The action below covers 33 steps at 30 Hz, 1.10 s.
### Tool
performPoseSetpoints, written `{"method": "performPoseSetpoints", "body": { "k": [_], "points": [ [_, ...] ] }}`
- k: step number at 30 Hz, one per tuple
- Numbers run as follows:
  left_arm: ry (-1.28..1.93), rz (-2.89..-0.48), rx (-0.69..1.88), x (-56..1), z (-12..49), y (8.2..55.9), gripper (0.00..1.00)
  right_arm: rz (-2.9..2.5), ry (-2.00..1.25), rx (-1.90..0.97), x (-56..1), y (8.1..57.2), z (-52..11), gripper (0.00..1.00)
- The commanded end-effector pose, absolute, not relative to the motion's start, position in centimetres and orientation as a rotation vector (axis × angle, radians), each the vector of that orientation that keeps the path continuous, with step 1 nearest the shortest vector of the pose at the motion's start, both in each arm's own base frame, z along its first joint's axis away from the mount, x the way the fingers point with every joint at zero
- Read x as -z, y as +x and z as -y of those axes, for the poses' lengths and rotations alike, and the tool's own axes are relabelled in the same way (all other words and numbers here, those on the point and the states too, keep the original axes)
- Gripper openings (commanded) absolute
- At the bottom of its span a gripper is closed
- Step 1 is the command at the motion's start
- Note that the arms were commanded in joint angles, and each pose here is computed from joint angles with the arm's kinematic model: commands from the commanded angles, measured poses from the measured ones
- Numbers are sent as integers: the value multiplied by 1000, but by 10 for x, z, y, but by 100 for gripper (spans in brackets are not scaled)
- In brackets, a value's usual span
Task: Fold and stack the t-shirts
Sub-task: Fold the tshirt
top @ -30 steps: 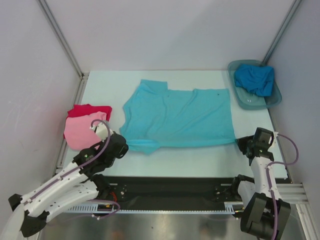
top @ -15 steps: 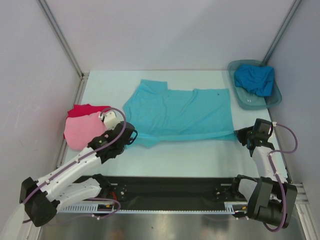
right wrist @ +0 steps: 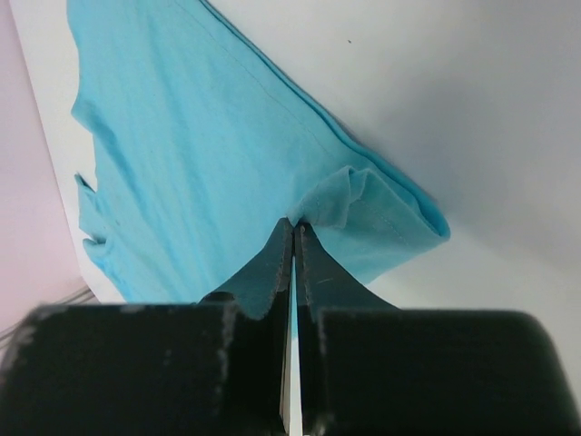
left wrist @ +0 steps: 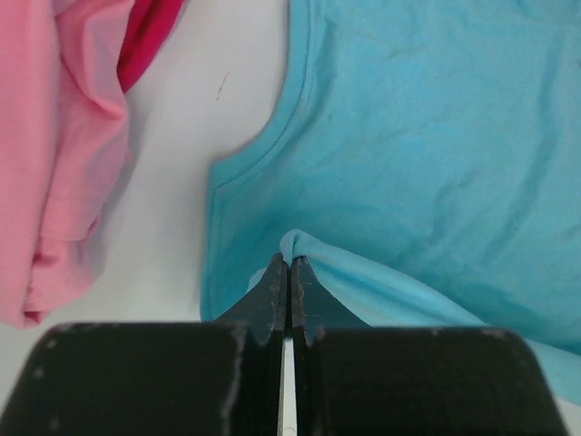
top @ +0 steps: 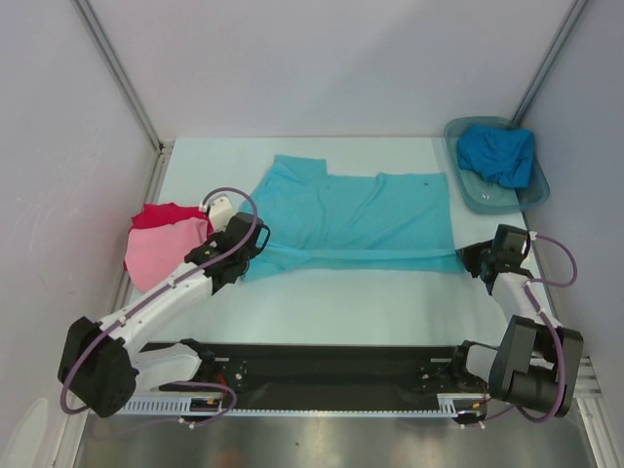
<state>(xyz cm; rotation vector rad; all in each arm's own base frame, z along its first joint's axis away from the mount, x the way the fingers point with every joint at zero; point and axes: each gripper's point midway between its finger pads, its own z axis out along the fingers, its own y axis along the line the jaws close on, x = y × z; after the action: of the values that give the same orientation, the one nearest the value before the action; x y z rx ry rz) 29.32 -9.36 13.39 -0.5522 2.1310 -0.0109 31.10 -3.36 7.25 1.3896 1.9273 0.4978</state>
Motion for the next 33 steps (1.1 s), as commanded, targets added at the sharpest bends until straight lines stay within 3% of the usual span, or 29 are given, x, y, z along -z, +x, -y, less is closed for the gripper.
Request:
{"method": "performPoseSetpoints", "body": {
  "k": [1, 9, 10, 12, 13, 15, 16, 19, 33],
  "points": [
    [-522, -2079, 44, -150, 103, 317, 0, -1833, 1328, -522, -100, 340, 43, 0],
    [-516, -2098, 11, -137, 102, 325, 4, -1846, 1300, -548, -92, 352, 39, 1],
    [-519, -2096, 5, -138, 100, 327, 15, -1862, 1291, -551, -89, 353, 36, 14],
    [-518, -2092, -13, -137, 98, 329, 46, -1876, 1273, -562, -89, 356, 33, 27],
    [-518, -2089, -23, -138, 97, 330, 57, -1883, 1251, -566, -89, 356, 31, 41],
    [-517, -2084, -35, -138, 96, 332, 63, -1881, 1233, -561, -91, 355, 30, 53],
    [-521, -2082, -41, -138, 94, 332, 64, -1871, 1204, -559, -99, 355, 29, 62],
    [-529, -2075, -22, -140, 96, 333, 66, -1850, 1166, -550, -113, 356, 28, 69],
    [-455, -2057, 228, -208, 134, 344, 66, -1822, 1044, -654, -207, 369, -9, 70]
  ]
}}
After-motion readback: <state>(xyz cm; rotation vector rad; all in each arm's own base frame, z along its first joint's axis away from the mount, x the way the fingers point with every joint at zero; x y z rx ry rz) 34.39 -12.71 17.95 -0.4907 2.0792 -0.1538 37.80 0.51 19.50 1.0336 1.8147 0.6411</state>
